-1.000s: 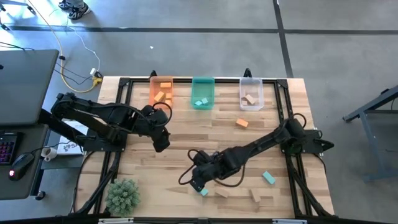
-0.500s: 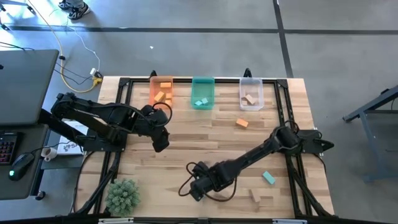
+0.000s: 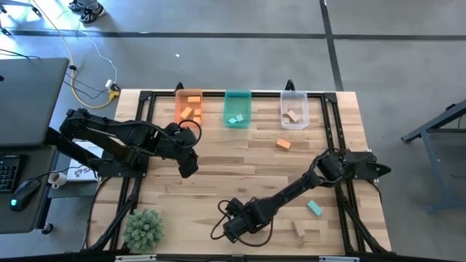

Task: Sort & place blocks by color
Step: Put the blue block into the green bin

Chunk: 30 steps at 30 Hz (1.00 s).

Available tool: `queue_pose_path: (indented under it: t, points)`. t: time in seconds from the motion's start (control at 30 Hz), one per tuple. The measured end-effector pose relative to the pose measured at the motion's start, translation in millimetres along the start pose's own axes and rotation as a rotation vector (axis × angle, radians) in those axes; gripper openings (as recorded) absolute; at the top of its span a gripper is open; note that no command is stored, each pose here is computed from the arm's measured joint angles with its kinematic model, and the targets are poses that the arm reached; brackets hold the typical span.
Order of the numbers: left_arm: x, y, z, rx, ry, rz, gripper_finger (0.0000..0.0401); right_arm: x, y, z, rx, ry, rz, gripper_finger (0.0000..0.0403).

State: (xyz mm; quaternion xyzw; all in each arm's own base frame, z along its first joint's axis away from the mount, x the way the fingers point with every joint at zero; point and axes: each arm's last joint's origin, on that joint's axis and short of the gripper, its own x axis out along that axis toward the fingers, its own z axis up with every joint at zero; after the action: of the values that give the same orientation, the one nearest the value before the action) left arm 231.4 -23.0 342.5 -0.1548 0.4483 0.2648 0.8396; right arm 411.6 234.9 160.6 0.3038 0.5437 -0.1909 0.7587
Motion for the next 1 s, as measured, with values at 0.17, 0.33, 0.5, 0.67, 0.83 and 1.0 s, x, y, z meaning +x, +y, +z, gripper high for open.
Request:
queue_pose_path:
  t: [0.17, 0.33, 0.5, 0.67, 0.83, 1.0]
  points:
    - [0.0, 0.0, 0.0, -0.002, 0.000, 0.000, 0.0213, 11.6, -1.6, -3.0, -0.004, 0.028, -0.019, 0.0263]
    - [0.0, 0.0, 0.0, -0.002, 0.000, 0.000, 0.0213, 11.6, -2.0, -2.7, -0.004, 0.021, -0.023, 0.0177]
    - [0.1, 0.1, 0.1, 0.007, 0.000, 0.000, 0.0213, 10.5, -3.0, 3.1, -0.029, 0.033, -0.012, 0.0104]
    - [0.8, 1.7, 1.3, 0.008, -0.001, 0.006, 0.0213, 5.7, -9.1, 18.1, -0.072, 0.028, -0.019, 0.0104]
    - [3.0, 7.0, 4.7, 0.008, -0.001, 0.025, 0.0213, -7.8, -20.6, 37.2, -0.104, 0.000, -0.067, 0.0104]
    - [5.8, 13.6, 9.1, 0.010, 0.000, 0.047, 0.0213, -26.5, -34.7, 56.7, -0.135, -0.039, -0.133, 0.0104]
